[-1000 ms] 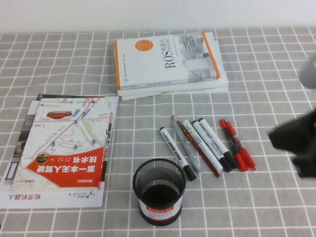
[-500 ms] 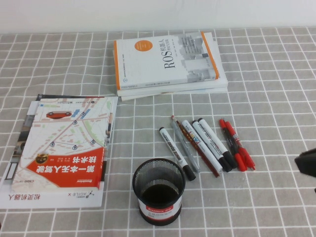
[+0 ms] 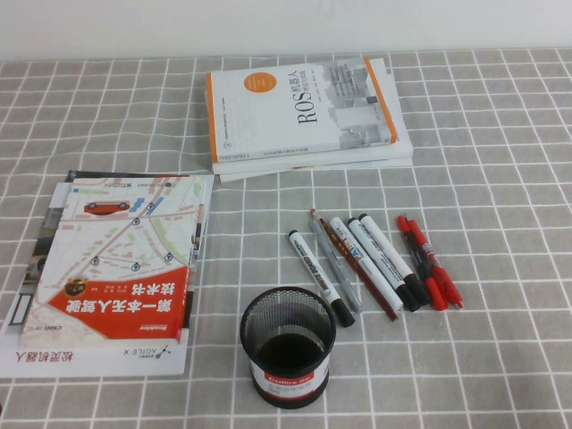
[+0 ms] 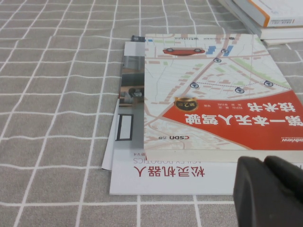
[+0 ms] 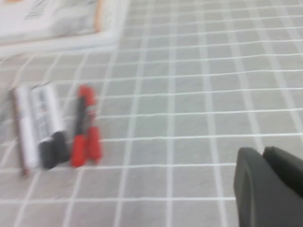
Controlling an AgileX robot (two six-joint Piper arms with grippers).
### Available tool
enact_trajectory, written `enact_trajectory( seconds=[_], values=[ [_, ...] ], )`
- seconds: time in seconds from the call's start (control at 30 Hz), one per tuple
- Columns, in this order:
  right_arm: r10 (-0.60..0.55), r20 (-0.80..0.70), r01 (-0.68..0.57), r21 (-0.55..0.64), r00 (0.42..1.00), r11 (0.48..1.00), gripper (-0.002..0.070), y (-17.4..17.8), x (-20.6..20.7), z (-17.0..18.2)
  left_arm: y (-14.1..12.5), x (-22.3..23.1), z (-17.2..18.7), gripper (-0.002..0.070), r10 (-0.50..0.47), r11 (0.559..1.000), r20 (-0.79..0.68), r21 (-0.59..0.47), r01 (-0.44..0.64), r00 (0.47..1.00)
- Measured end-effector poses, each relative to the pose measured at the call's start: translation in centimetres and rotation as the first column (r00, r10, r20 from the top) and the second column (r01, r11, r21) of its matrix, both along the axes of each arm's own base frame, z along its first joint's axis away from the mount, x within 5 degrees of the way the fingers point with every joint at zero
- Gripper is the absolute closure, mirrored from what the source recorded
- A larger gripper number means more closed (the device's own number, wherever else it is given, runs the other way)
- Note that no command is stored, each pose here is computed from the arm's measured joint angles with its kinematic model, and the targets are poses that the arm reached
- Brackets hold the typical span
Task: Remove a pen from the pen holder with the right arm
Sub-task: 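Take a marker out of the pen holder and lay it on the table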
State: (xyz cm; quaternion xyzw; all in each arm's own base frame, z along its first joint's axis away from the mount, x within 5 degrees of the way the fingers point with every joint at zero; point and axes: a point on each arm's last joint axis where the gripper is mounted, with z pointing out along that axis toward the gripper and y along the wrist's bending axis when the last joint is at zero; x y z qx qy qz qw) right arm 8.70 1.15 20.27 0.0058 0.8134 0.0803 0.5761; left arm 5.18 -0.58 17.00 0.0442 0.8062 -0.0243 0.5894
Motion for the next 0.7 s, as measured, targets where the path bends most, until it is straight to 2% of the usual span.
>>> enact_trajectory(
  seconds=[0.13,0.27,0.57,0.7],
  values=[
    [-0.072,0.071,0.07,0.019,0.995,0.997,0.0689,-0.6,-1.1,-1.1,0.0,0.0,0.0,0.0678,0.0,1.0,0.0,0.0,0.0,1.0],
    [-0.075,0.133,0.071,0.028,0.988,0.997,0.0689,-0.7,-1.7,-0.8,0.0,0.0,0.0,0.0678,0.0,1.0,0.0,0.0,0.0,1.0],
    [-0.047,0.158,0.044,0.025,0.986,0.999,0.0689,-0.5,-3.1,-1.8,0.0,0.0,0.0,0.0678,0.0,1.0,0.0,0.0,0.0,1.0],
    [-0.031,0.103,0.032,-0.006,0.994,0.999,0.0689,-0.4,-3.3,-2.5,0.0,0.0,0.0,0.0678,0.0,1.0,0.0,0.0,0.0,1.0]
  ],
)
